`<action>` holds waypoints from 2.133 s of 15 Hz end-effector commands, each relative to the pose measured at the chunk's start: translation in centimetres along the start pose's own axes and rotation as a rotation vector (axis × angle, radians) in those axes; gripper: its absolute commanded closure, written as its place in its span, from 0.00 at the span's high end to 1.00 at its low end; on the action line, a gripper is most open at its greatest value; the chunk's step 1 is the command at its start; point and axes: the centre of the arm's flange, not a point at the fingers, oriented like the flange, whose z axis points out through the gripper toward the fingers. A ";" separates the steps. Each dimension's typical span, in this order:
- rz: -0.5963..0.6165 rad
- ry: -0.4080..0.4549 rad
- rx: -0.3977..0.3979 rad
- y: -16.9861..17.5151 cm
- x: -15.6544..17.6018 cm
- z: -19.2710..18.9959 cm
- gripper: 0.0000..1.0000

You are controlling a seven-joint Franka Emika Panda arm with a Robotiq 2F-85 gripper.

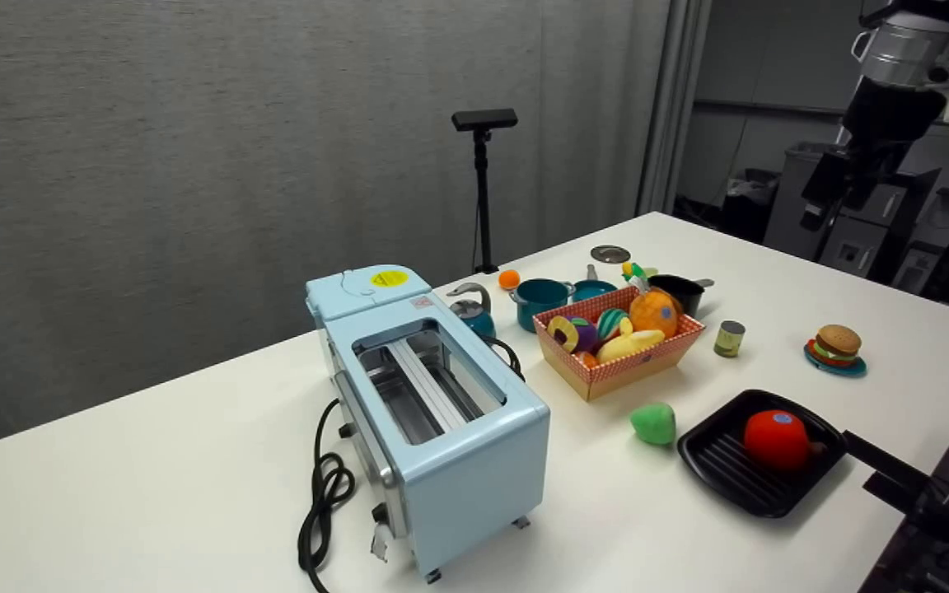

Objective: Take the pineapple plush toy from the box and put it on the oven tray

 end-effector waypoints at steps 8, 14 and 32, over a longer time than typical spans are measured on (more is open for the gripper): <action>0.000 0.000 0.000 0.0 0.0 0.0 1.00; 0.000 0.000 0.000 0.0 0.0 0.0 1.00; -0.004 0.004 -0.003 -0.1 0.8 -0.1 1.00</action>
